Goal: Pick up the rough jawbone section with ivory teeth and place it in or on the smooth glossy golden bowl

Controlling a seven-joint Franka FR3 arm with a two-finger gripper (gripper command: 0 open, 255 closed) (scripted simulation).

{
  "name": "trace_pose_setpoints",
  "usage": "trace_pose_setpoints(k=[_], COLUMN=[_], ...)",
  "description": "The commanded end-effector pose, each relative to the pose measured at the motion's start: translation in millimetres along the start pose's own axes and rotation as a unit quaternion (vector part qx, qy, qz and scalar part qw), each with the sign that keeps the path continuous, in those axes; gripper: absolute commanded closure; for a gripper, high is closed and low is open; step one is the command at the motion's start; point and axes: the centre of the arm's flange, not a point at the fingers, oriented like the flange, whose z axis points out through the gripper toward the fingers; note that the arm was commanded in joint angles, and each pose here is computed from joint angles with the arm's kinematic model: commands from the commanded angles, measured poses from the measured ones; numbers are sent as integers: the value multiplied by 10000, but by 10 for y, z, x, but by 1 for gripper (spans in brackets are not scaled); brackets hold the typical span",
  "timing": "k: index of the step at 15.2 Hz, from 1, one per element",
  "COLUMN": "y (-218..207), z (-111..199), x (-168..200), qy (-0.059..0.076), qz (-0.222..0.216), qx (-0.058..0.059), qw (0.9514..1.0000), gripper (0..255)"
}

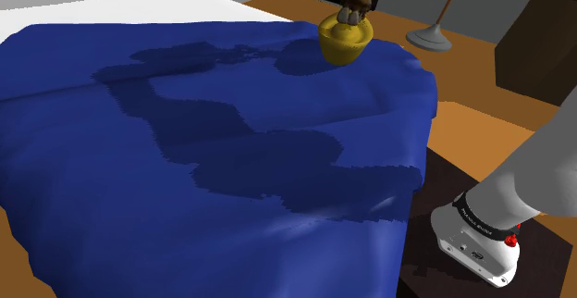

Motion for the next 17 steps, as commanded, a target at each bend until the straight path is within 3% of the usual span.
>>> trace_pose_setpoints(k=[1,5,12,13,17], y=[25,68,68,99,102], z=[100,314,314,333,363], x=[-24,-94,-94,-80,-74], qy=[2,2,2,3,3], qz=[0,0,0,1,0], qx=[-3,-3,-3,-3,-3], qw=[10000,10000,10000,10000,10000], gripper=[255,255,255,0,0])
